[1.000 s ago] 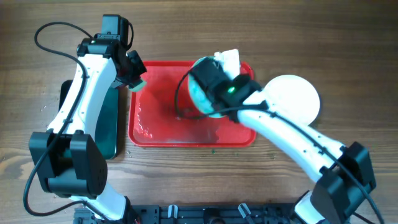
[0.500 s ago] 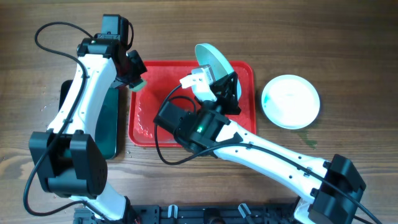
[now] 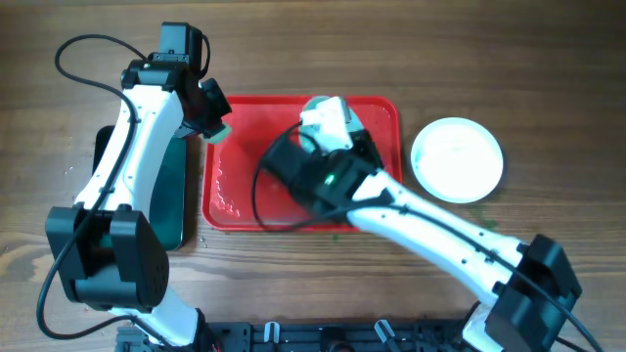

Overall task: Clean dirty plates on tray and stack at the side
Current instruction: 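Carry the plate right with the right gripper and stack it on the pile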

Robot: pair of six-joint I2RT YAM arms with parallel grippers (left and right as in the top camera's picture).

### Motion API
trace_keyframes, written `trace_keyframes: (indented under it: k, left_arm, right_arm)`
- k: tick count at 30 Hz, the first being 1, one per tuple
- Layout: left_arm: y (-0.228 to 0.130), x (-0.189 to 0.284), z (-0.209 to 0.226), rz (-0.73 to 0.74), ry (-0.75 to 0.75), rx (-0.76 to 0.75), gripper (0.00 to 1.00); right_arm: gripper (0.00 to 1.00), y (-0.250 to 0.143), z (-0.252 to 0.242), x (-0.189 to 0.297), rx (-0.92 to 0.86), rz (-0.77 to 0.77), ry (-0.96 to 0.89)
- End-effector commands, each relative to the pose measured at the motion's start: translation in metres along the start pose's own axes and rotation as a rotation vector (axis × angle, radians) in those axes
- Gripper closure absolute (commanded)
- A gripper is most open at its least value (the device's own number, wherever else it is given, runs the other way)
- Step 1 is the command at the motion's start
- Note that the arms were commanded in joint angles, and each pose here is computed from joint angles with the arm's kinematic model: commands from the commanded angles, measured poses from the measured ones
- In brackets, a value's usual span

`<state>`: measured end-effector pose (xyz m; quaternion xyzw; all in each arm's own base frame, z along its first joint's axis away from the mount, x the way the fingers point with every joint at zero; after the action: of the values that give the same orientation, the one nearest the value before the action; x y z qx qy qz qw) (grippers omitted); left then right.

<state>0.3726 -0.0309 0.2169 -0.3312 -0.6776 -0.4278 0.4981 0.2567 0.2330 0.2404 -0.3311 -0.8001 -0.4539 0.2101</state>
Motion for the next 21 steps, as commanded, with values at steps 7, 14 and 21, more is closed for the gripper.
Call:
trace_keyframes:
  k: [7,14,21]
  left_arm:
    - [0.000,-0.005,-0.001,0.015,-0.005,-0.013,0.96]
    - [0.003,-0.005,-0.002,-0.007,-0.017,-0.013,0.96]
    - [0.003,-0.005,-0.003,-0.008,-0.018,-0.013,0.96]
  right_arm:
    - [0.96,-0.004,-0.110,-0.115,-0.464,0.499,0.706]
    - [0.95,-0.092,-0.225,-0.188,-0.838,0.630,0.405]
    - [0.96,-0.145,-0.226,-0.210,-0.977,0.673,0.306]
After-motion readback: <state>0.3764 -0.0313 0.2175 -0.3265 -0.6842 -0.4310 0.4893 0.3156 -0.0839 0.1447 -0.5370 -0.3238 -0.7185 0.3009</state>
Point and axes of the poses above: each gripper's point midway between its finger pads, its own x axis back along the fingers, its own z axis along the line the jaws close on, y = z × x, the point moved 10 cm from there along x, back along the fingers, and after that the axes turned 3 degrees about -x, right-handed, at the moved point
